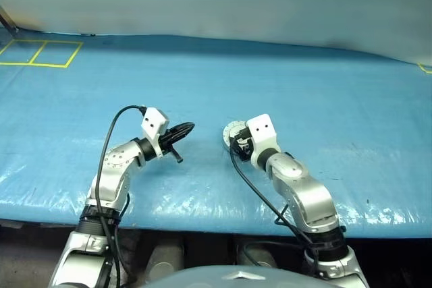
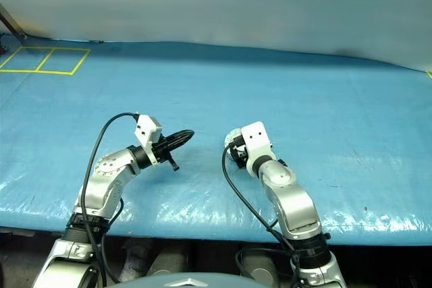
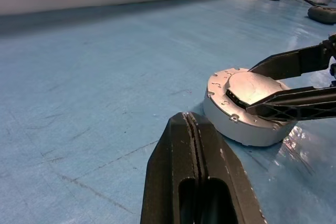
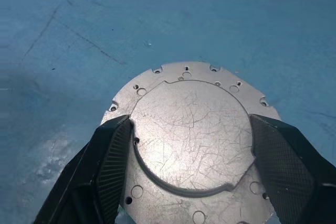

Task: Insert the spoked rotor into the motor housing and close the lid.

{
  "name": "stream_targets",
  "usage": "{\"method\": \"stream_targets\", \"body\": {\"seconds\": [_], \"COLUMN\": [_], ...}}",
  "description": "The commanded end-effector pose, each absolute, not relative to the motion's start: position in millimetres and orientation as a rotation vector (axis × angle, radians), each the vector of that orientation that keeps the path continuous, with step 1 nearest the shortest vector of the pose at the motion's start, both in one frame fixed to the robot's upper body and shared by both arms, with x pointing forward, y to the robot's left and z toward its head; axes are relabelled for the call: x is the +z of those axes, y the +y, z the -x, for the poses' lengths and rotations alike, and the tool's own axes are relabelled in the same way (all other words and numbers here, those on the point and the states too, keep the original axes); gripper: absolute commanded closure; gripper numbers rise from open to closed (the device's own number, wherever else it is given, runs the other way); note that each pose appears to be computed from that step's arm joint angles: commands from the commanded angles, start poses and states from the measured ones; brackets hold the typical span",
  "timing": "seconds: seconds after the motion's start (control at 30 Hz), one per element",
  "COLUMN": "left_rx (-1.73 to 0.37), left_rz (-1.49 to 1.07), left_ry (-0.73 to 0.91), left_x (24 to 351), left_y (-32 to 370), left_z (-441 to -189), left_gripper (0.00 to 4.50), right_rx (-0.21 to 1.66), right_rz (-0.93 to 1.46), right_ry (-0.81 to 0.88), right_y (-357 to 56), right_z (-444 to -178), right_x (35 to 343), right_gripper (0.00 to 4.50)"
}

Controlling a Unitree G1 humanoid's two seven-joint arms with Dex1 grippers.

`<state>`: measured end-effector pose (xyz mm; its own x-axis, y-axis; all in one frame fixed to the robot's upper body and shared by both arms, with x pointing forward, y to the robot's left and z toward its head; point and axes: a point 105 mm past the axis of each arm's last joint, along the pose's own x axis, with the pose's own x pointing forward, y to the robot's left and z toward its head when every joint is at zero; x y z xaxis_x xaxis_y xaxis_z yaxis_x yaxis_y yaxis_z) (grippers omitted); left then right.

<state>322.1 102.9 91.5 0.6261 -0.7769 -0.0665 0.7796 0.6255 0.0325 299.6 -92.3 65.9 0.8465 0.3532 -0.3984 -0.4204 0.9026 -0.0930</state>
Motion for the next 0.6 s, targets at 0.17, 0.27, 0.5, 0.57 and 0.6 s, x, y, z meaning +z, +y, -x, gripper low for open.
{"method": "stream_targets", "body": {"seconds": [0.17,0.27,0.5,0.57,0.6], "left_rx": [-1.044,-1.115,-1.089,-1.059,-1.052], "left_rz": [-0.035,-0.017,-0.078,-0.083,-0.083], "left_ry": [-0.03,-0.029,0.09,0.101,0.099], "left_x": [108.7,109.4,79.3,75.4,74.9], "left_y": [57.9,39.7,28.5,29.0,28.9], "left_z": [-318.8,-314.3,-328.4,-333.9,-335.2], "left_gripper": [4.5,4.5,4.5,4.5,4.5], "right_rx": [0.415,0.419,0.395,0.386,0.381], "right_rz": [0.145,0.153,0.154,0.152,0.152], "right_ry": [0.684,0.681,0.684,0.681,0.679], "right_y": [-94.0,-90.8,-92.9,-93.9,-94.6], "right_z": [-273.4,-275.1,-276.3,-276.6,-276.6], "right_x": [3.7,4.5,2.7,3.2,3.5], "right_gripper": [1.29,1.29,1.29,1.29,1.29]}}
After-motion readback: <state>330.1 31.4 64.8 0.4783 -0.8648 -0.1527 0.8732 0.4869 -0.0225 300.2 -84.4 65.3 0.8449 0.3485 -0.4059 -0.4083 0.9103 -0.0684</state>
